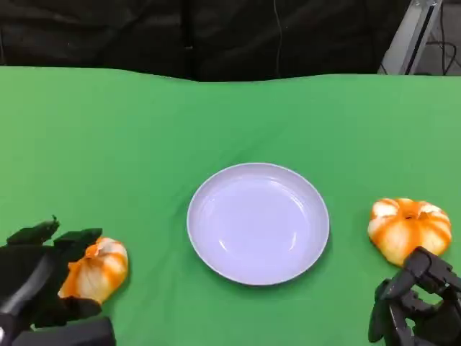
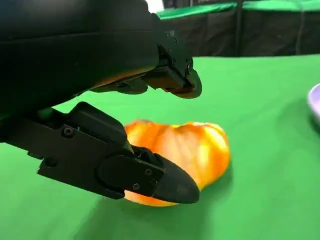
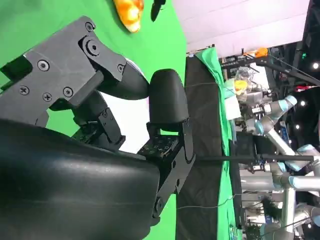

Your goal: Grasp the bread from the table and place it into the plate.

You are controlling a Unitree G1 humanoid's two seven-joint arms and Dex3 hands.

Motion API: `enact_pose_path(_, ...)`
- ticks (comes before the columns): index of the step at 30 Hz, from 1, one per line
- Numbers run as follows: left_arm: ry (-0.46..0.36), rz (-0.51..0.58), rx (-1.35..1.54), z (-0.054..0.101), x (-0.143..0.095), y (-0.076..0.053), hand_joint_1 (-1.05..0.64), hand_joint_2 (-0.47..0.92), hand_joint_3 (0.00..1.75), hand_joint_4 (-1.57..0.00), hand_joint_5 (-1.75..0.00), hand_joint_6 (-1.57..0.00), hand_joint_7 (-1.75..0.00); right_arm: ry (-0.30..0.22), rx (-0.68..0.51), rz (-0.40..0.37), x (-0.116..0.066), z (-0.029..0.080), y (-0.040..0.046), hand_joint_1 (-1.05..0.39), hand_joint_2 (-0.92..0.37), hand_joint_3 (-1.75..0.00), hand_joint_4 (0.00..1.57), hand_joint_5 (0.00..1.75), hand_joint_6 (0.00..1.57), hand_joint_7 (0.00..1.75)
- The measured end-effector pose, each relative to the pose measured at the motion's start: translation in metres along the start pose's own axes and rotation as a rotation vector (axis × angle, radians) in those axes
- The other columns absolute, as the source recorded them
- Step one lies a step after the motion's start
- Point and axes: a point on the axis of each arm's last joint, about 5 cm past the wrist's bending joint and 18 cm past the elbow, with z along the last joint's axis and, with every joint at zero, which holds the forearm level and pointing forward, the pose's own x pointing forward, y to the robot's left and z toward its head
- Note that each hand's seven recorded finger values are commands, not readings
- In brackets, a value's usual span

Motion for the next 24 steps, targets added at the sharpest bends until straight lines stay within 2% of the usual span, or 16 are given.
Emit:
enact_pose_path(9,0.027,-0.053,-0.028,-0.001,0.008,-0.009,-0.85,0.92,0.14,-0.34,-0.02,-0.48,-0.01,-0.001,0.002,0.006,0.0,0.0,-0.0001,-0.13,-0.49,-1.3,0.92,1.75,0.78,1.62)
enact_pose_path(17,0.023,-0.046,-0.021,-0.001,0.005,-0.016,-0.81,0.92,0.14,-0.36,-0.02,-0.5,-0.01,0.0,0.001,0.005,0.0,0.0,-0.0001,-0.14,-0.49,-1.31,0.93,1.75,0.79,1.61)
enact_pose_path(20,0.021,-0.05,-0.023,-0.002,0.005,-0.016,-0.65,0.92,0.14,-0.47,-0.05,-0.56,-0.03,0.0,0.001,0.004,0.0,0.0,-0.0001,-0.14,-0.49,-1.31,0.93,1.75,0.79,1.61)
enact_pose_path(21,0.02,-0.052,-0.025,-0.002,0.005,-0.016,-0.52,0.92,0.15,-0.59,-0.07,-0.63,-0.04,0.0,0.001,0.004,0.0,0.0,-0.0001,-0.14,-0.49,-1.31,0.93,1.75,0.79,1.61)
enact_pose_path(24,0.015,-0.045,-0.03,-0.001,0.005,-0.017,-0.3,0.92,0.26,-0.86,-0.07,-0.85,-0.06,0.0,0.0,0.003,0.0,0.0,-0.0001,-0.13,-0.49,-1.3,0.93,1.75,0.79,1.62)
